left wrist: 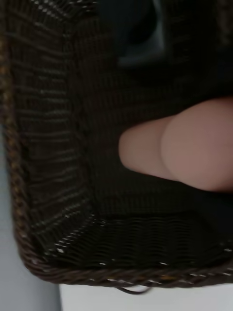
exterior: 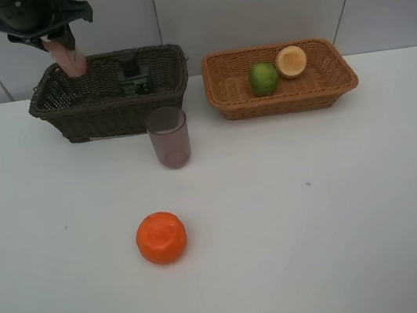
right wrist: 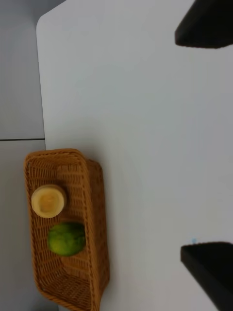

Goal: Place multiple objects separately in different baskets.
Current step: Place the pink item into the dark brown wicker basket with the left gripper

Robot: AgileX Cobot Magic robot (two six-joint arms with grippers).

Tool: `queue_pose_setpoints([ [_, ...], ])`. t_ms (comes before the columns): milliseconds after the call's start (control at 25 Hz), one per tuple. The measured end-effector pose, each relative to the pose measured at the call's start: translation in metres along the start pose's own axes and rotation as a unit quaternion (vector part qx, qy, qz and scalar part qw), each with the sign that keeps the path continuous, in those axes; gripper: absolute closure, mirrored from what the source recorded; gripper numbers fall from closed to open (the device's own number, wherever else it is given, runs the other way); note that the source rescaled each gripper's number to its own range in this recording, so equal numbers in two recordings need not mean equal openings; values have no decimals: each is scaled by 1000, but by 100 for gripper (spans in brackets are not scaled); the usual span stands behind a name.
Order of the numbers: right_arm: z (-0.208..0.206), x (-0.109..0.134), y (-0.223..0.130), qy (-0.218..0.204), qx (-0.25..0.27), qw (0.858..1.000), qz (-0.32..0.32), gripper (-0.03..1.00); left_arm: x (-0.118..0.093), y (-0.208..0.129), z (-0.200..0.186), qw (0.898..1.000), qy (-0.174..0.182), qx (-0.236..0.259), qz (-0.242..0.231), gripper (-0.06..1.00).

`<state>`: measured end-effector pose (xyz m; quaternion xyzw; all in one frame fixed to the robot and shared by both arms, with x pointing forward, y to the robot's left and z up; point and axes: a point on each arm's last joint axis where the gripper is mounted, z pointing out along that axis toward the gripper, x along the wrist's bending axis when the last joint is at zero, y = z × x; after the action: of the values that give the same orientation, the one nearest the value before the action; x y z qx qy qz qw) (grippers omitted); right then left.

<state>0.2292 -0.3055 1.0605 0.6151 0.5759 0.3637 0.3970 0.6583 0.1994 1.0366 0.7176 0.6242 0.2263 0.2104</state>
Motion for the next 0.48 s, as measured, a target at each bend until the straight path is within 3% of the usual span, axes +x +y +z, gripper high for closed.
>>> queue_pose_setpoints([
  [480, 0, 0, 0, 0, 0, 1000, 0, 28, -12, -16, 94, 999, -10, 14, 27, 57],
])
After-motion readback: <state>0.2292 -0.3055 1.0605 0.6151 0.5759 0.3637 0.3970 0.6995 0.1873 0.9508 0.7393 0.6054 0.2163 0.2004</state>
